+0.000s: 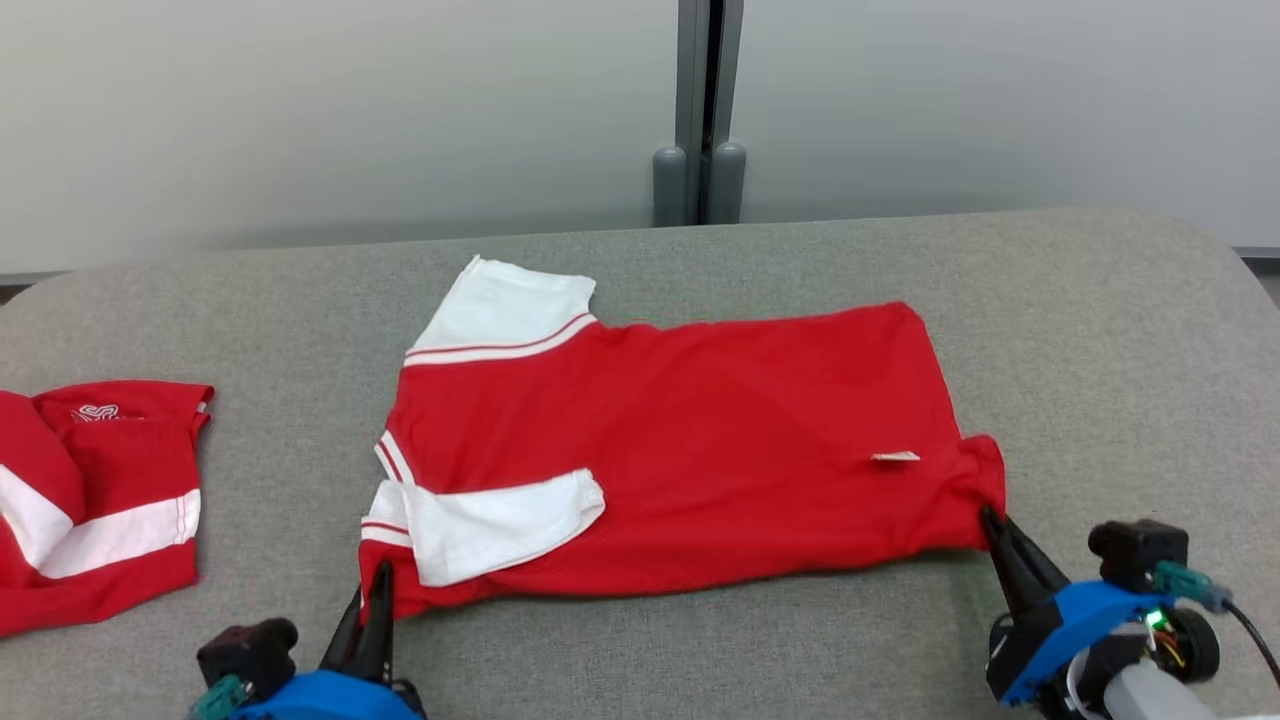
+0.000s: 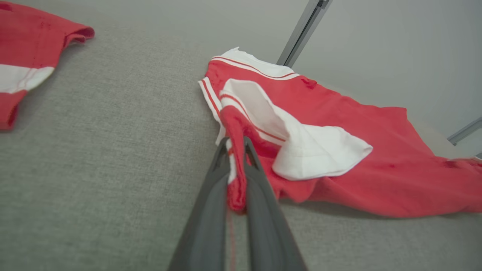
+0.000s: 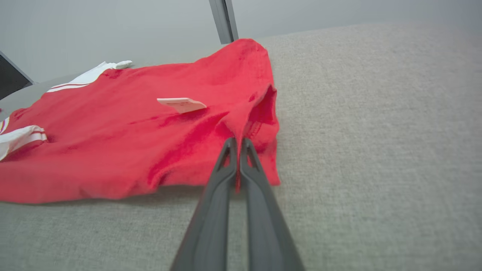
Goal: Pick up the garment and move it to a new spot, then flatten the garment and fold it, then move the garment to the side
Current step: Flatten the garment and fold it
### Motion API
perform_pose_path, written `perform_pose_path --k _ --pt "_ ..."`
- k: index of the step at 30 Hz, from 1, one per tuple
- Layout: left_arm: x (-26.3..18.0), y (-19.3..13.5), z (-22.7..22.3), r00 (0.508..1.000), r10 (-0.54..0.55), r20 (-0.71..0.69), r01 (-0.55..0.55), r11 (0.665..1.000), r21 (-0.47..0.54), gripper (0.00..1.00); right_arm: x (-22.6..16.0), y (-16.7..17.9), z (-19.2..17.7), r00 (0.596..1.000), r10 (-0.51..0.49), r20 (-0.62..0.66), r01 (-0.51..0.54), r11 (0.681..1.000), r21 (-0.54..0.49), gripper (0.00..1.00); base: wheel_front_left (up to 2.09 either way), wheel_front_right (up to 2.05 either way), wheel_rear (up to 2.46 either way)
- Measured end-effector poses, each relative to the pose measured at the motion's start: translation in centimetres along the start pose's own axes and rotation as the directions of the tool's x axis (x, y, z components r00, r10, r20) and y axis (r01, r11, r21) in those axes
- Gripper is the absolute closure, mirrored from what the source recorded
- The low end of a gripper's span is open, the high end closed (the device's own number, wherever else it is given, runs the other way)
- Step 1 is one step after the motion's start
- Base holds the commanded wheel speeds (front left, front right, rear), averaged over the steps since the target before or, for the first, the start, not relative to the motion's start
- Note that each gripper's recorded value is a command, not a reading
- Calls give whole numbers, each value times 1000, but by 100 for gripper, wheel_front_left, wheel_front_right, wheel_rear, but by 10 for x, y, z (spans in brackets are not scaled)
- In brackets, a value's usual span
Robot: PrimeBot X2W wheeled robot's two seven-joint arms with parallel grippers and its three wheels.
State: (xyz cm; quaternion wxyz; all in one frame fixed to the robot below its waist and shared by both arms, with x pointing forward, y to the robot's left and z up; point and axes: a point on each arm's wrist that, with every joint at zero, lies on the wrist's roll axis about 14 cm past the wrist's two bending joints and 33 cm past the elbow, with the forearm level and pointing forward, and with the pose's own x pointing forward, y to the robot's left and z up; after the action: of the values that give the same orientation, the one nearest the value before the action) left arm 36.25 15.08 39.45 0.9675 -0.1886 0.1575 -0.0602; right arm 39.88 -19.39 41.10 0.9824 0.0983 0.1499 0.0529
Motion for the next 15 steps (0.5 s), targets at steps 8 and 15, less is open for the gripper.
perform_pose_path --k 8,15 --pt "-39 1 -17 999 35 3 -34 999 -24 100 -47 -8 -27 999 -34 -3 34 998 53 100 0 0 0" --pt "-50 2 -26 998 62 -13 -62 998 -11 0 -61 -11 -34 998 -64 -7 64 995 80 0 0 0 0"
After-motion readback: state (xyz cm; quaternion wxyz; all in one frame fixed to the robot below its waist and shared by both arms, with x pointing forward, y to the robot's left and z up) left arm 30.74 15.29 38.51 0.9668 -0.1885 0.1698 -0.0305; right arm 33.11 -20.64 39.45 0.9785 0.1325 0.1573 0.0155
